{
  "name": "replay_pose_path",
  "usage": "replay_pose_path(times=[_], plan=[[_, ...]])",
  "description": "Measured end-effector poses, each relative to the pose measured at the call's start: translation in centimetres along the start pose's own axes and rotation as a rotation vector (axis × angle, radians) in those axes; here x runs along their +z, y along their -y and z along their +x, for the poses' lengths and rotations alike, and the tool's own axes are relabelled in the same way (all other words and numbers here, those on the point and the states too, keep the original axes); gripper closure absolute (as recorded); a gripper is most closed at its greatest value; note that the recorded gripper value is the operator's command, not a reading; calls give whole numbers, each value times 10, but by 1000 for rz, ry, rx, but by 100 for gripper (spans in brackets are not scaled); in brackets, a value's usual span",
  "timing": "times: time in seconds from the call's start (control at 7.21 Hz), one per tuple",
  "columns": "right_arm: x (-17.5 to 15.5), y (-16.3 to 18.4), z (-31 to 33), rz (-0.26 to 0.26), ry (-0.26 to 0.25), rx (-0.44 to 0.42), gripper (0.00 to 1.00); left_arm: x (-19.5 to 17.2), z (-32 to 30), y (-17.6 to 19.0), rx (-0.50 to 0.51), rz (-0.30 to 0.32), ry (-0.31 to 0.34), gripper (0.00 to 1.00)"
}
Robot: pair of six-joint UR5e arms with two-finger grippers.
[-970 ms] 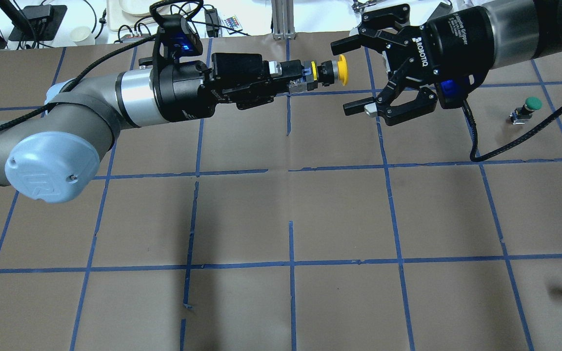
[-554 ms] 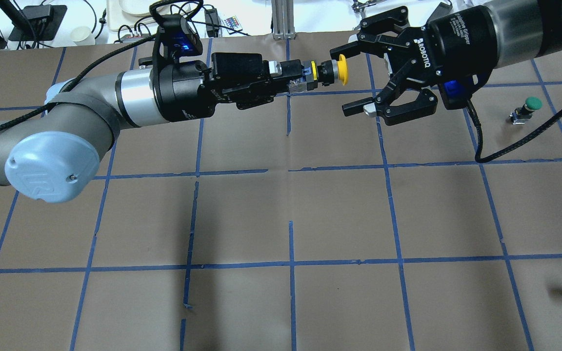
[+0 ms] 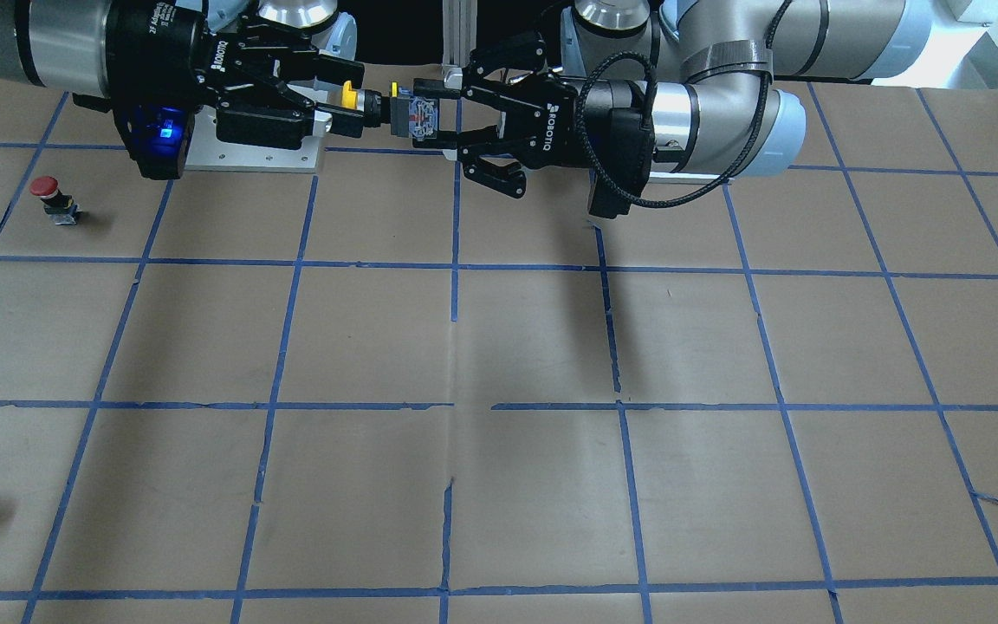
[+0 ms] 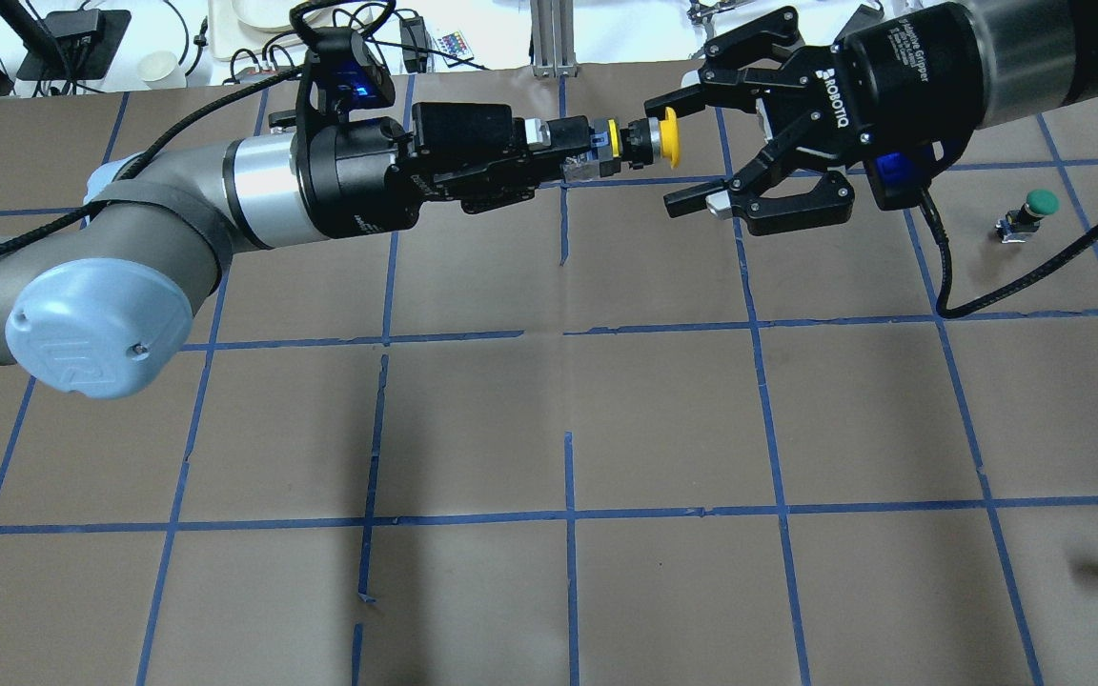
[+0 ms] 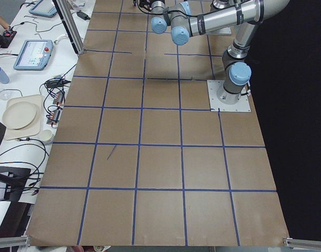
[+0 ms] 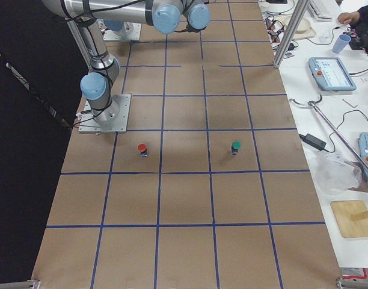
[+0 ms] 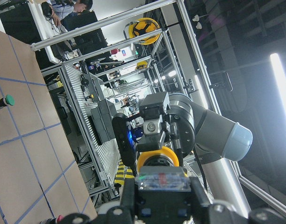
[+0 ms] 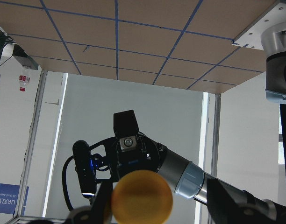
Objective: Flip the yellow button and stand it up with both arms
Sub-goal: 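Bring the right gripper to the yellow cap and close on it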
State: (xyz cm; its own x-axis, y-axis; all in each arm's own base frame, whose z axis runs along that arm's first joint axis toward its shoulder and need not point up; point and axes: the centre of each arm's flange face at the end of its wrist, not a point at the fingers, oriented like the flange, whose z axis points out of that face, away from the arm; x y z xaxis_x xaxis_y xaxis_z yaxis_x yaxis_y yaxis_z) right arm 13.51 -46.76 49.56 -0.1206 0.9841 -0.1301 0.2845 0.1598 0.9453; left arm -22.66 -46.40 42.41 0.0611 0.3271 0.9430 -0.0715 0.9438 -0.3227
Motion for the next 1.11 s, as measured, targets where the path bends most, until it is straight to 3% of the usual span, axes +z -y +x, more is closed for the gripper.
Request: replay_pose_path(times=[0.14, 0.28, 0.42, 0.69, 0.83, 0.97, 1.11], plan=[[0, 0, 0, -2, 1, 1, 56, 0, 0, 0, 0, 0, 0, 98], [0, 1, 1, -3, 2, 3, 75, 0, 1, 0, 1, 0, 0, 98], [0, 1, 1, -3, 3, 3, 87, 0, 0, 0, -1, 0, 0, 98], [0, 1, 2, -6, 3, 7, 95, 0, -1, 0, -2, 1, -1, 98], [1, 0, 2, -9, 2, 13, 95, 0, 0, 0, -1, 1, -1, 86], [0, -1, 3, -10, 2, 15, 96, 0, 0, 0, 0, 0, 0, 53], [0, -2, 2, -10, 2, 15, 97, 0, 0, 0, -1, 0, 0, 3]])
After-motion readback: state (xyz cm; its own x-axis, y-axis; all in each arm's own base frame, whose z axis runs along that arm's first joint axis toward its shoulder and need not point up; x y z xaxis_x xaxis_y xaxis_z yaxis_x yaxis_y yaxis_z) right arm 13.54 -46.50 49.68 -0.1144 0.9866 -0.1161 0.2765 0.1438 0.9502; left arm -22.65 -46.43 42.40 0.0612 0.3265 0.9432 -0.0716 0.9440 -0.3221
